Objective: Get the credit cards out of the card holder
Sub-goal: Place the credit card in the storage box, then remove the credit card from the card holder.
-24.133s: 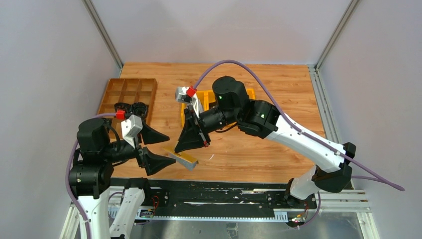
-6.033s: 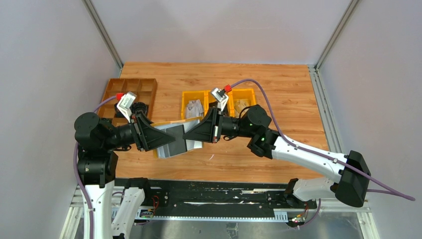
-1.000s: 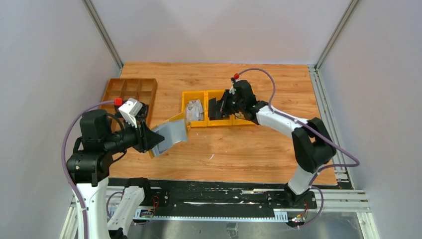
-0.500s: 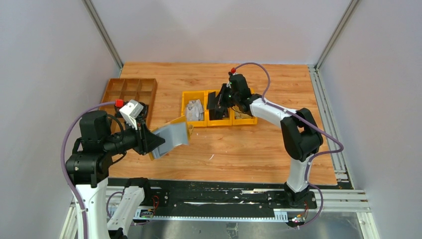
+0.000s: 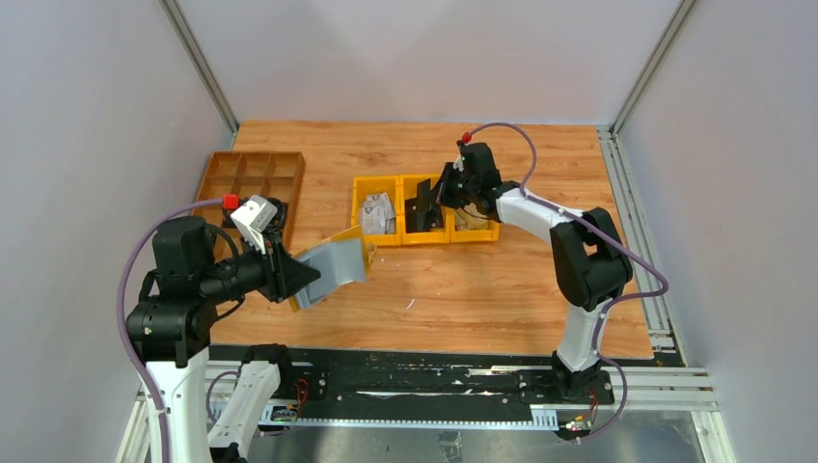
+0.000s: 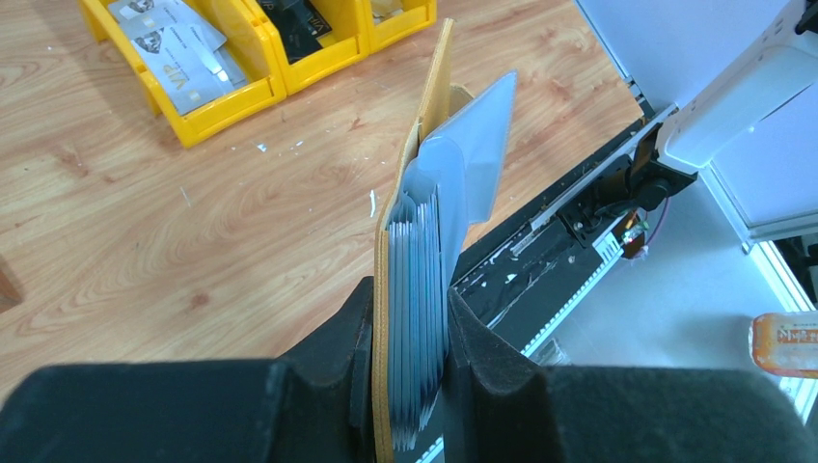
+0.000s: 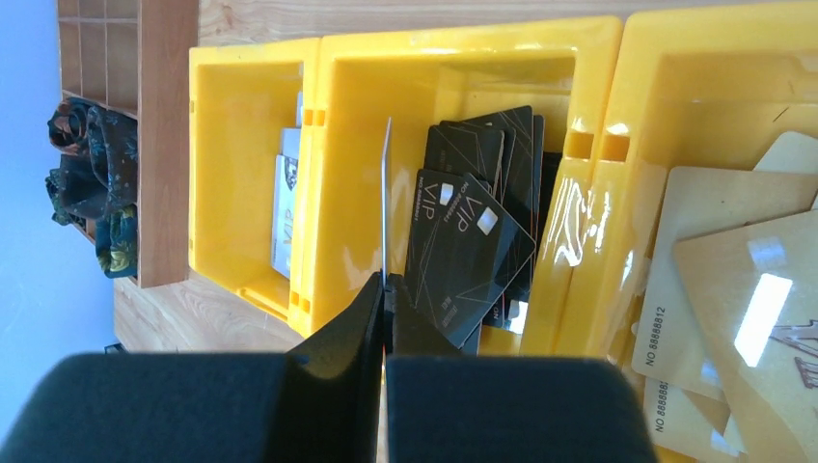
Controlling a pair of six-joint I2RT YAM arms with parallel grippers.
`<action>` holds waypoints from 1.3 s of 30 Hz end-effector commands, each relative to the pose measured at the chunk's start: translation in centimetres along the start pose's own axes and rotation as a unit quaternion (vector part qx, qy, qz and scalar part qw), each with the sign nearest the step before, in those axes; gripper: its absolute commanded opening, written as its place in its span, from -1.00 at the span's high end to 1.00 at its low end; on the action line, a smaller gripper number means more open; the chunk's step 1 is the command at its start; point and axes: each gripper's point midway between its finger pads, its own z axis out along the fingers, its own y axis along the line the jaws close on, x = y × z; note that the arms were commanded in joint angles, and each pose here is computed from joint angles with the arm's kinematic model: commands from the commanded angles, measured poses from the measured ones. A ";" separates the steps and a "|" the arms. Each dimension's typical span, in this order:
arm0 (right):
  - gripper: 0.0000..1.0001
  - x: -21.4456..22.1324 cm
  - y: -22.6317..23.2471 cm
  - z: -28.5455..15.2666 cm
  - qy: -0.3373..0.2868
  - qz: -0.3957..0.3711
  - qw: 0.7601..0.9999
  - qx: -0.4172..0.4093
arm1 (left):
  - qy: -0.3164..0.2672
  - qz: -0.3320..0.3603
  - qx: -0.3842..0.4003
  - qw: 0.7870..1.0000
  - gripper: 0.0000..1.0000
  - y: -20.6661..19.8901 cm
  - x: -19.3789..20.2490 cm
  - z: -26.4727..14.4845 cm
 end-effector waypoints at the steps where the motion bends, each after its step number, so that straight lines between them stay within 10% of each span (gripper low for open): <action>1: 1.00 1.0 -0.3 -0.6 0.023 -0.004 1.000 -0.008 | -0.014 0.014 0.018 1.000 1.00 -1.0 -0.6 -0.4; 6: 0.84 2.2 -0.9 0.7 0.051 0.013 0.999 -0.004 | -0.015 0.014 0.019 1.000 1.00 -1.1 -0.5 -0.4; 19: -0.51 -3.3 8.2 -7.4 -0.041 -0.062 0.994 -0.079 | -0.011 0.013 0.034 0.999 1.00 -1.5 -0.1 -0.3; 29: -0.62 2.1 28.0 -21.9 0.015 -0.077 0.858 -0.508 | -0.005 0.014 0.051 0.999 1.00 -1.7 0.6 -0.1; 39: -0.65 10.4 29.9 -24.1 0.068 -0.167 0.845 -0.504 | -0.009 0.018 0.051 0.999 1.00 -1.9 0.3 -0.3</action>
